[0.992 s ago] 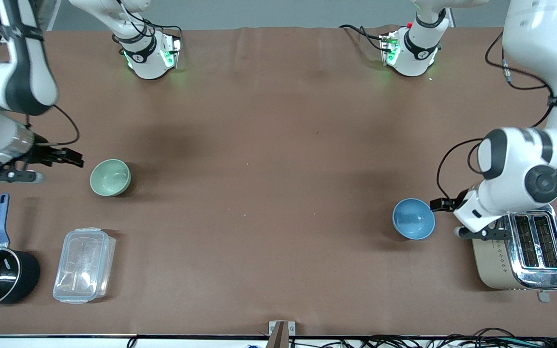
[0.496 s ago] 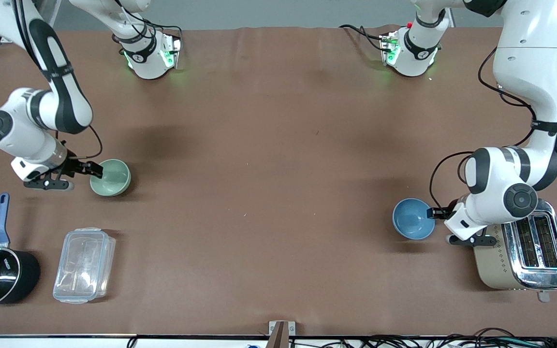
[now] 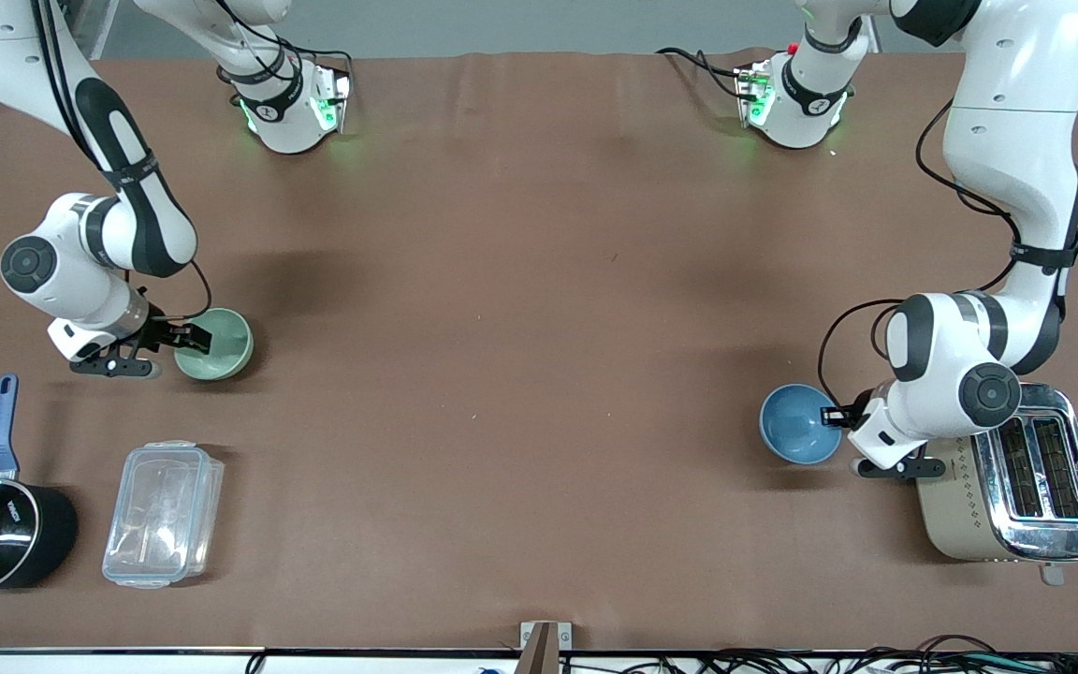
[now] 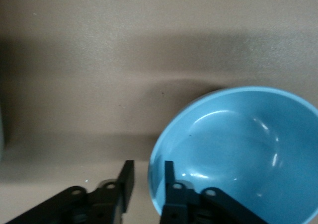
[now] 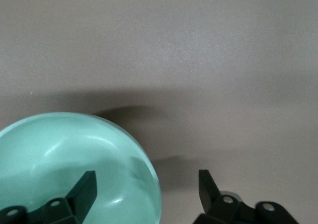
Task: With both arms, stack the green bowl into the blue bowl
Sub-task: 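Grasp the green bowl with the right gripper while the left gripper grasps the blue bowl, then slide the blue bowl with the left gripper while the right gripper lifts the green bowl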
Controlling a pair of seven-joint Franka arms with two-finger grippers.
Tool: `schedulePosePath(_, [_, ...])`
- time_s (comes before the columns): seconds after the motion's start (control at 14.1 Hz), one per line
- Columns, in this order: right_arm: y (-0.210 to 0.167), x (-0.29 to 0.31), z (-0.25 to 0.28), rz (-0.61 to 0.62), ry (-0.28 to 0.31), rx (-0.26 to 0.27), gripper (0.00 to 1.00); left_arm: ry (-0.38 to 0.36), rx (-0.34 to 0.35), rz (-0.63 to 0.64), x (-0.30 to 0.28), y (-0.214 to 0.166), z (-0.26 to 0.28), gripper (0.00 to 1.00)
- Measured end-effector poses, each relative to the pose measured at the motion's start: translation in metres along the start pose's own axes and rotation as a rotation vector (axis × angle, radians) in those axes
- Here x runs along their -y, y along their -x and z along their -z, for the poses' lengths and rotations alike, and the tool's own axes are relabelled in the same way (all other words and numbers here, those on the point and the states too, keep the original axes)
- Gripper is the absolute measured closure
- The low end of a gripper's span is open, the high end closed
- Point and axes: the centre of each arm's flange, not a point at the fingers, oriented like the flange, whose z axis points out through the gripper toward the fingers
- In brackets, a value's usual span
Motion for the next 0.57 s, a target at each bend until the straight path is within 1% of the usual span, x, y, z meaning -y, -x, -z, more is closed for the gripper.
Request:
schedulePosePath(0.07, [0.001,-0.001,-0.001,-0.001,0.000,0.001,0.11,0.011,-0.002,0.006,-0.002,-0.001,0.001,0.88])
schedulePosePath(0.14, [0.001,-0.001,-0.001,-0.002,0.000,0.002,0.17,0.020,-0.010,0.007,-0.005,-0.003,0.005,0.96])
schedulePosePath(0.21, [0.002,-0.002,-0.002,-0.004,-0.001,0.004,0.22,0.022,-0.018,0.001,-0.009,-0.004,0.009,0.96])
schedulePosePath(0.28, [0.002,-0.004,-0.003,-0.007,-0.001,0.005,0.22,0.027,-0.026,-0.009,-0.017,-0.006,0.013,0.96])
schedulePosePath(0.35, [0.002,-0.005,-0.004,-0.009,0.000,0.000,0.29,0.041,-0.034,-0.026,-0.031,-0.007,0.017,0.96])
schedulePosePath(0.43, [0.002,-0.006,-0.004,-0.012,0.002,-0.009,0.42,0.060,-0.043,-0.041,-0.051,-0.007,0.025,0.96])
schedulePosePath(0.5, [0.002,-0.008,-0.006,-0.015,0.002,-0.012,0.51,0.083,-0.047,-0.048,-0.078,-0.005,0.033,0.96])
schedulePosePath(0.57, [0.003,-0.009,-0.008,-0.018,0.003,-0.012,0.51,0.109,-0.042,-0.050,-0.109,0.001,0.041,0.96])
